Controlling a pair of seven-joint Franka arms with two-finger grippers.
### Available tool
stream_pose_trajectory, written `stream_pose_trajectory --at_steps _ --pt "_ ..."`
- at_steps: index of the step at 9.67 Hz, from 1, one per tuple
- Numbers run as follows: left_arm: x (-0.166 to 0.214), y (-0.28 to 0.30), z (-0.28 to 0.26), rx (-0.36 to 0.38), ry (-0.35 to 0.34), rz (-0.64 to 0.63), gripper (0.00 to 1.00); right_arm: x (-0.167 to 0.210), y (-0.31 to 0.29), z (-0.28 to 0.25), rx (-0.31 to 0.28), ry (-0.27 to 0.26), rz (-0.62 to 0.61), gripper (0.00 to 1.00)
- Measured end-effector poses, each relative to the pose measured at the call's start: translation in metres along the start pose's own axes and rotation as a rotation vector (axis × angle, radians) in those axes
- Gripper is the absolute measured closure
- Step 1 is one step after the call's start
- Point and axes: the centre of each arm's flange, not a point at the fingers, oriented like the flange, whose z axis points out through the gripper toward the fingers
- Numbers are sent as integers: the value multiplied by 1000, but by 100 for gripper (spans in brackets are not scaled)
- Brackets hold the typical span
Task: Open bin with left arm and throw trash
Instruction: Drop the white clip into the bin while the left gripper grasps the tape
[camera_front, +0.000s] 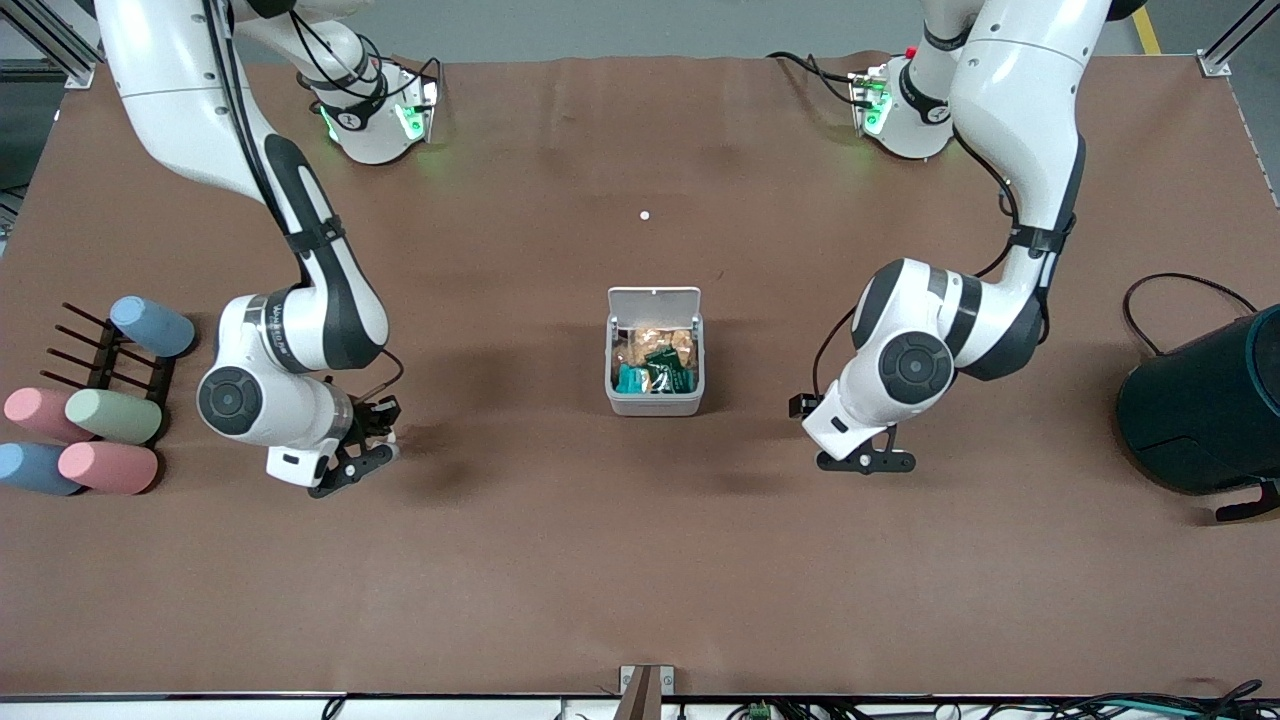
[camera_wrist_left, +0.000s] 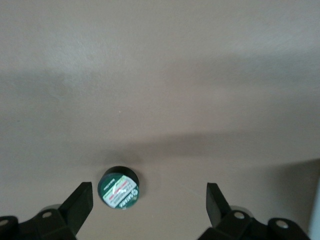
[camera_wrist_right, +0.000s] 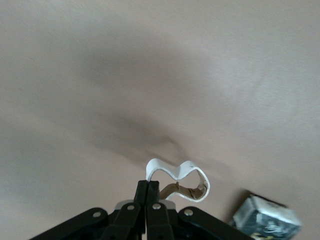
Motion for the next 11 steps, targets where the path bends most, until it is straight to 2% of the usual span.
stream_pose_trajectory --at_steps 3,7,11 --pt "-29 -20 54 13 68 24 0 19 -113 -9 51 3 179 97" --pt "-43 -49 69 25 45 0 0 30 -252 -53 162 35 495 97" --pt "-49 -44 74 23 34 7 1 27 -338 -83 206 62 619 97"
